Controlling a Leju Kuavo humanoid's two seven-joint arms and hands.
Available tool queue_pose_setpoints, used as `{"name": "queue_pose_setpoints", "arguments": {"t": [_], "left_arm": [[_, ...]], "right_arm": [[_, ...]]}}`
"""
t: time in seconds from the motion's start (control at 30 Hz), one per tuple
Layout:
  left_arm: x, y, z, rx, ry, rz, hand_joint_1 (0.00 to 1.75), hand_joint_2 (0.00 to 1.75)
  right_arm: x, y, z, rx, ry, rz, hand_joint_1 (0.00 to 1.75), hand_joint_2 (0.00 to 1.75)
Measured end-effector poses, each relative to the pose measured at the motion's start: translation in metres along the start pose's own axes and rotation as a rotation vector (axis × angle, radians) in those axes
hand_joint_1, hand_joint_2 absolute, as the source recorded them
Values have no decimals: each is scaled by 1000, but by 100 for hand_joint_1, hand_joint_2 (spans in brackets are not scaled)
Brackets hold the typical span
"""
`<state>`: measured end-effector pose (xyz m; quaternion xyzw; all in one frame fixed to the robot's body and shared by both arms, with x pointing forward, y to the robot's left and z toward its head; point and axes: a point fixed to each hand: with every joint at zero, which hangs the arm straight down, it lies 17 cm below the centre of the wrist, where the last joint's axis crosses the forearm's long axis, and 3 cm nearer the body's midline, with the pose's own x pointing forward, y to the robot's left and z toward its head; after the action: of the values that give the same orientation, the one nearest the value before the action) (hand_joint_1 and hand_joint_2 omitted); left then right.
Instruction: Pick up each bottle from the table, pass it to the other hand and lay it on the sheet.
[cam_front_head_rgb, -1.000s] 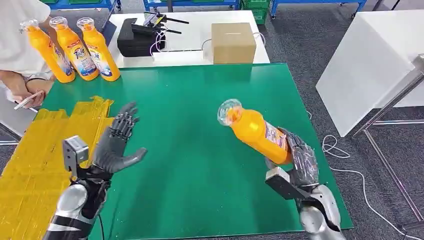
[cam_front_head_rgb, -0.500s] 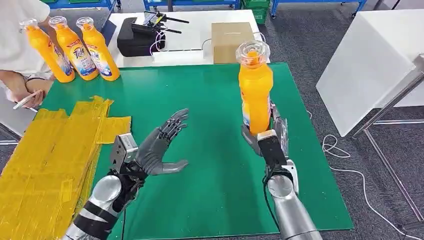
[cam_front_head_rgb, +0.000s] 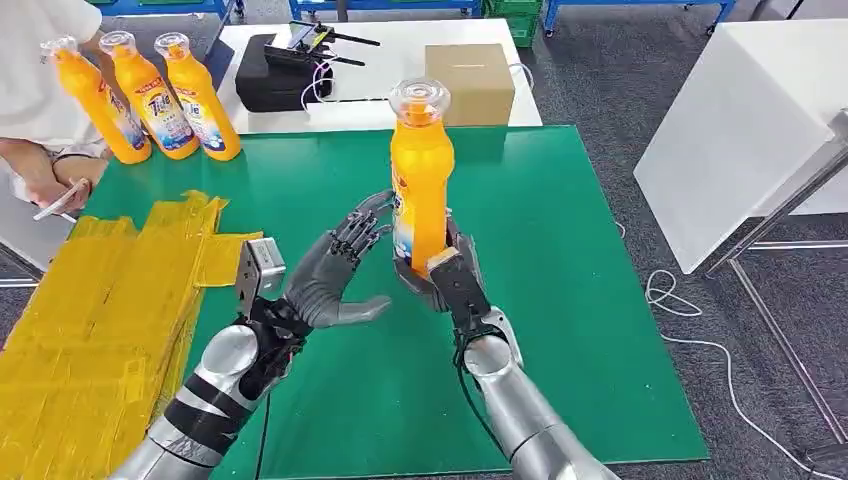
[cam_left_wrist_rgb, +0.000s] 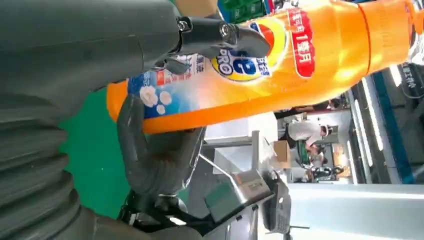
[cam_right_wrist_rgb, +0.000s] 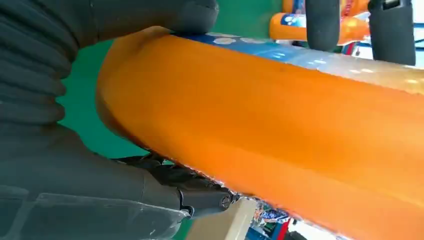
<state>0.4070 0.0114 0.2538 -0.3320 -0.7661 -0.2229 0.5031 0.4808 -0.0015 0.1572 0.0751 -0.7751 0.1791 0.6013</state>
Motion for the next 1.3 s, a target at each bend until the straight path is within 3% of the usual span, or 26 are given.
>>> {"name": "queue_pose_setpoints", "arguments": {"t": [0.2,0.3,0.37,0.77,1.3], "left_arm": [[6,21,1,65,-23,20,0,175],[9,38,1,104,-31,14,0,175],[9,49,4,137,-35,13,0,175],[13,117,26,349,-54,31,0,175],[-3,127,31,395,-18,-9,0,175]], "right_arm": [[-10,56,14,136,10,107,175,175],[-11,109,37,267,-20,170,175,175],[-13,121,44,300,-24,194,175,175],[-16,137,45,342,-45,340,175,175],[-32,133,49,335,-11,379,175,175]]}}
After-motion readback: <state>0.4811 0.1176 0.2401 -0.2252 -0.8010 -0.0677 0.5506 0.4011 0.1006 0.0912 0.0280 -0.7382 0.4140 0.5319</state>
